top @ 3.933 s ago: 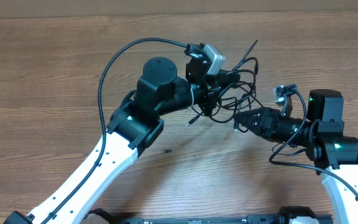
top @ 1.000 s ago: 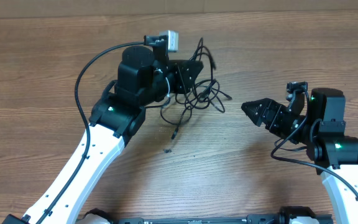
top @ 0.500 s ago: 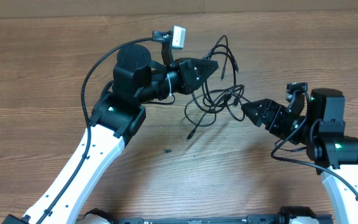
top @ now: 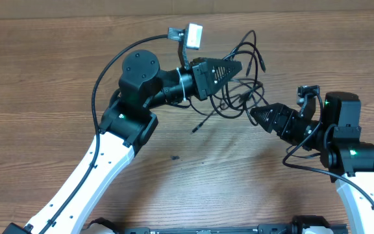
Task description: Untangle cables
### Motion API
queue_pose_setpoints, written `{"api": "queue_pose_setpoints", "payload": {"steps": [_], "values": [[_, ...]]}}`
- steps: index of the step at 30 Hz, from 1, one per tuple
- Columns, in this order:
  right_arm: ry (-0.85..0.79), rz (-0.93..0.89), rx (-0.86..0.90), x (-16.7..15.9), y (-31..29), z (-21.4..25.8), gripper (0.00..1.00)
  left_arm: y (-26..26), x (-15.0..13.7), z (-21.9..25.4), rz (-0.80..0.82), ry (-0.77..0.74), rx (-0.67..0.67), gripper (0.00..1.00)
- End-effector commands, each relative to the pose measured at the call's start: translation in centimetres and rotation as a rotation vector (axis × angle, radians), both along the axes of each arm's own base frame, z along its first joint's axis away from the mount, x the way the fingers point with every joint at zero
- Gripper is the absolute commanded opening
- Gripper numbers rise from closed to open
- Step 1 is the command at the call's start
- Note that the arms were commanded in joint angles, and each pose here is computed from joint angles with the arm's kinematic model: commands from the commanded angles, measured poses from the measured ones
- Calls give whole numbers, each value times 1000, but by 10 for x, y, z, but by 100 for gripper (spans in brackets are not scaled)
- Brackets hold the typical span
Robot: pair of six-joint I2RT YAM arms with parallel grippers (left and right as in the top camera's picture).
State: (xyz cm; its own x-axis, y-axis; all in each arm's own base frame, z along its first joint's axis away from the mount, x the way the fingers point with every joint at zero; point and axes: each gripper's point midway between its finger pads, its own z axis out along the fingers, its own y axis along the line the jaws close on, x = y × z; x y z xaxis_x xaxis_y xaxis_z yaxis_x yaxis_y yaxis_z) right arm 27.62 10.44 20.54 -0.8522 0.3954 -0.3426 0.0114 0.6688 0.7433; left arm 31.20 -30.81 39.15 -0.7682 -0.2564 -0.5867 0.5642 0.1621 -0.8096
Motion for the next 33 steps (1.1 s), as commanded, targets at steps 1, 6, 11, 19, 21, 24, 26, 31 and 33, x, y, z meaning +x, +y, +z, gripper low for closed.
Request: {"api": "queue_pose_setpoints", "payload": {"steps": [1,6,11,19,21,24,26,31,33], "values": [[-20,20,27,-1,3,8,84,-2,-11,16,-31,-30,-25,4],[-20,6,8,0,0,6,83,-4,-13,21,-39,-19,-46,4],[21,-54,-58,3,-12,-8,79,-4,-21,36,-76,-41,-95,4],[108,-138,-167,0,-32,-31,78,-2,-30,58,-113,-127,-151,4],[122,-154,-189,-2,-37,-35,79,-2,-30,57,-113,-126,-151,4],[138,-175,-219,-3,-42,-39,78,-2,-30,58,-111,-127,-151,4],[157,-196,-250,-6,-48,-44,78,0,-28,57,-106,-127,-150,4],[170,-201,-257,-8,-50,-46,78,4,-24,57,-91,-152,-140,4],[176,-202,-257,-9,-50,-46,78,7,-20,55,-73,-190,-121,4]]}}
